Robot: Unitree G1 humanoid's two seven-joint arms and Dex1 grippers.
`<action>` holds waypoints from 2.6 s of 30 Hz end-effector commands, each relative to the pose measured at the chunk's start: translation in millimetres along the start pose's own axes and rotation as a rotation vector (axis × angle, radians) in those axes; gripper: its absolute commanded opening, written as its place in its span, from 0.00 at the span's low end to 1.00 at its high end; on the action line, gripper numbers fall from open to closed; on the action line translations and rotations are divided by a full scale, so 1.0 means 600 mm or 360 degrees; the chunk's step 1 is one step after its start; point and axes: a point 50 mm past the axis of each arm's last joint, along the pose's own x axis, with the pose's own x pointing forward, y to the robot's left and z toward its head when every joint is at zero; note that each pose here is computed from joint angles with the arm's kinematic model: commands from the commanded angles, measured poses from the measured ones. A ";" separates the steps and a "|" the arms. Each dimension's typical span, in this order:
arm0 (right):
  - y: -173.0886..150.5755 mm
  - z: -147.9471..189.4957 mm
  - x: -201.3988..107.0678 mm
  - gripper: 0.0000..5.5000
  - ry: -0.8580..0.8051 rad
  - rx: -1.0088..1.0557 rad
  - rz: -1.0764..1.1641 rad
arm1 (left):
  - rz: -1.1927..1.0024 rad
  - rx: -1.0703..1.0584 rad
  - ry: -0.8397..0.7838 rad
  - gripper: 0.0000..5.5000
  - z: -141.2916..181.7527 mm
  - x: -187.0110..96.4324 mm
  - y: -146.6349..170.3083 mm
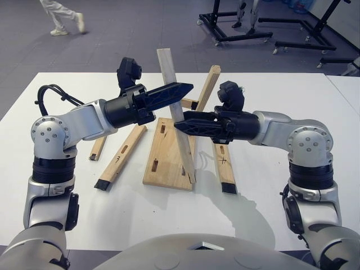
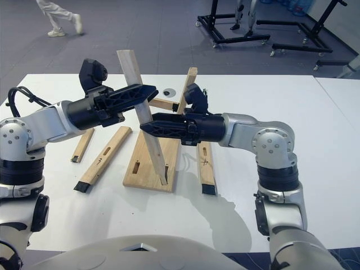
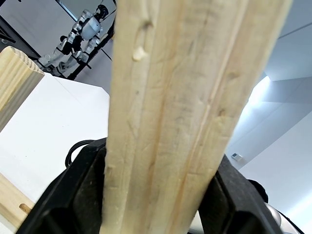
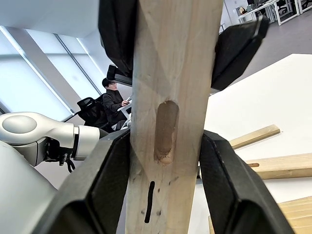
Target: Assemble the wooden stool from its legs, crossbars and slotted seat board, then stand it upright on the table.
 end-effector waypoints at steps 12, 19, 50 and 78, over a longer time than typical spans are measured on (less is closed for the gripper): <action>-0.002 0.005 0.000 0.71 -0.0030 -0.0093 -0.0053 | -0.0004 0.0064 -0.0043 0.41 0.003 0.006 -0.001; -0.006 0.000 -0.001 0.90 -0.0011 -0.0090 -0.0081 | 0.0000 0.0091 -0.0088 0.41 0.011 0.005 -0.003; -0.005 0.041 -0.080 0.98 -0.0228 -0.0047 -0.0269 | 0.0178 0.1650 -0.0189 0.37 0.035 -0.029 -0.083; 0.033 0.088 0.112 0.98 0.0033 -0.1335 -0.0684 | 0.0395 0.1269 -0.1028 0.37 0.136 -0.087 -0.087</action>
